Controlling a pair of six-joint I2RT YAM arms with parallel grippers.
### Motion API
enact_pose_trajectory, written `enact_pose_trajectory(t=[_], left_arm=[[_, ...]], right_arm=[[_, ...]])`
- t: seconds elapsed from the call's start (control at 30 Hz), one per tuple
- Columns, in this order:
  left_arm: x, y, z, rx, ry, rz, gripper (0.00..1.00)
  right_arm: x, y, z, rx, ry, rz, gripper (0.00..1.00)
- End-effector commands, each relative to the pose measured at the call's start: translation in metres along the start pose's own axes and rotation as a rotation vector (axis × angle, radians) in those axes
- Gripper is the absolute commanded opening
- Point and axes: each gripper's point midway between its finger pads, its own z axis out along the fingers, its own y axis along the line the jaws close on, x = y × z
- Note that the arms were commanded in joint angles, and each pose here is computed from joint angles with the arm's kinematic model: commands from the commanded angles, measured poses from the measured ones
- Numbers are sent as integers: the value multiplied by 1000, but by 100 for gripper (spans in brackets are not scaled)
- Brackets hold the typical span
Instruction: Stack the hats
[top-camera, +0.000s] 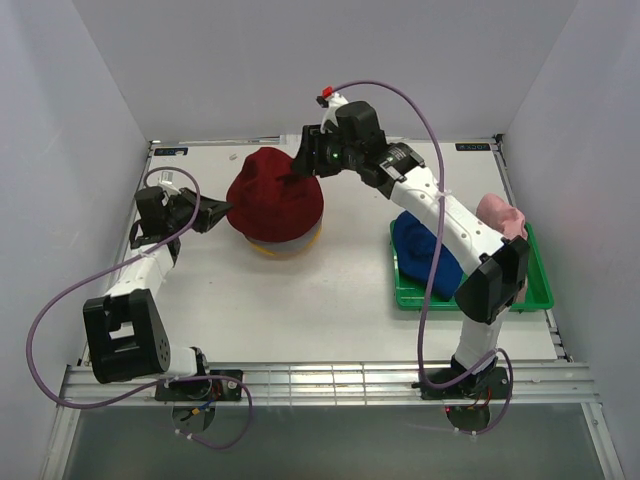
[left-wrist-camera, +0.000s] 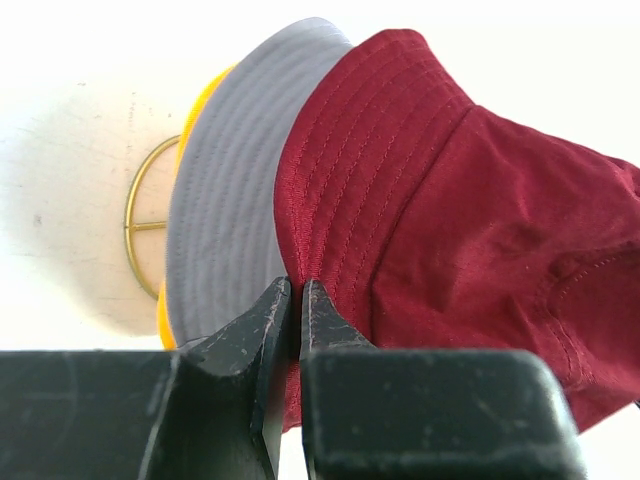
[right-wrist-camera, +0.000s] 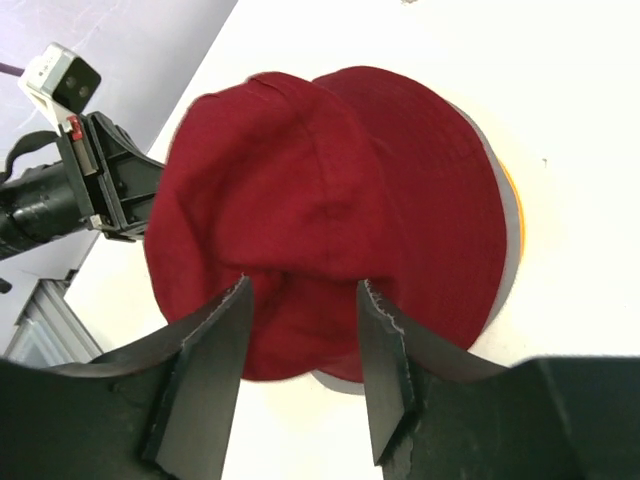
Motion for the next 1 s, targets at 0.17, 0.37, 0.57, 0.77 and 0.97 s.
enact_pose_trajectory(t=[0.17,0.37,0.57,0.77,0.97], left_arm=[[-4,9,1,-13,-17,28,0],[-5,16,4,-32,-12,23,0],[-5,25,7,-62,-17,15,0],[-7,29,9,-77,-16,17,0],[-7,31,9,-88,-18,15,0]], right_arm=[[-24,-30,-47,-91,-93,120,56],[13,-62,-40,-224,-20,289,56],[36,-72,-23,-303,28,388,56],[54,-83,-3,-318,46,462,56],[65,-92,12,-325,50,505,55]])
